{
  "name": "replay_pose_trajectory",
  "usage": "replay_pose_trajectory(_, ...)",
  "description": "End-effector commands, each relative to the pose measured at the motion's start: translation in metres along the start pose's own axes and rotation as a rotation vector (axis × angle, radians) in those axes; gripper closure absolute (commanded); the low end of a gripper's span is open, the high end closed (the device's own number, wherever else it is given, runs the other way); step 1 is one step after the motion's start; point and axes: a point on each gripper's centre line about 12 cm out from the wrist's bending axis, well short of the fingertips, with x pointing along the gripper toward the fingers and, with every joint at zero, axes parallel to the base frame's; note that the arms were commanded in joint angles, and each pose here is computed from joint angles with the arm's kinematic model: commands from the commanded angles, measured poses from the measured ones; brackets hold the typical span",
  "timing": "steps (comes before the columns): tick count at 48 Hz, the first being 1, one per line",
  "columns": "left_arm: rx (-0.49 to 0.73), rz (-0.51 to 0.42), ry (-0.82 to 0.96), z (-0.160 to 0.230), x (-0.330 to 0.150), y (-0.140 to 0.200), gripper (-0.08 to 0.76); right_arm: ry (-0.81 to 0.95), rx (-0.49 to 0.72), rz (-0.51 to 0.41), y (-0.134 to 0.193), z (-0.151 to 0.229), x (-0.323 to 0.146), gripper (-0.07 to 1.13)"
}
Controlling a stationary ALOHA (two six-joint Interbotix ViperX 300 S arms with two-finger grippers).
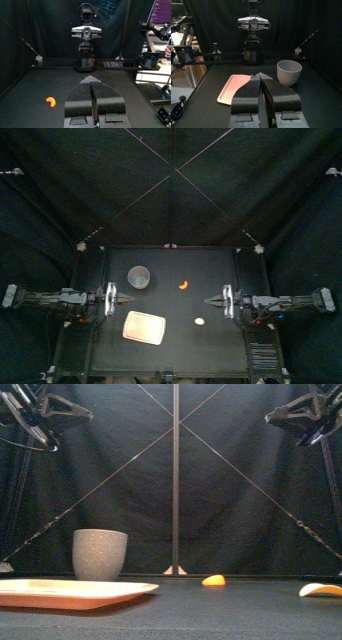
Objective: Pick the chip then place it in the grey bowl
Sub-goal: Pick the chip
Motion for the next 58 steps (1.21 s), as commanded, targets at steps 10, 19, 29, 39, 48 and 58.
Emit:
replay_pose_trajectory(10, 0.0, 0.006, 0.025, -0.009, 0.0, 0.001, 0.626, 0.363, 0.423, -0.129, -0.005, -0.079, 0.026, 0.94)
replay_pose_trajectory(19, 0.002, 0.006, 0.038, -0.014, -0.001, 0.001, 0.626, 0.865, 0.629, -0.224, 0.014, -0.15, 0.029, 0.83)
replay_pose_trajectory(29, 0.005, 0.007, 0.041, -0.015, -0.002, 0.002, 0.626, 1.064, 0.648, -0.237, 0.025, -0.163, 0.048, 0.67)
replay_pose_trajectory(39, 0.005, 0.01, 0.064, -0.024, -0.004, 0.002, 0.626, 1.072, 0.68, -0.25, 0.025, -0.159, 0.061, 0.33)
replay_pose_trajectory(48, 0.004, 0.019, 0.08, -0.031, -0.006, 0.004, 0.626, 1.147, 0.684, -0.305, 0.015, -0.178, 0.058, 0.27)
replay_pose_trajectory(58, 0.004, 0.028, 0.08, -0.031, -0.006, 0.005, 0.626, 1.188, 0.635, -0.318, 0.007, -0.188, 0.065, 0.27)
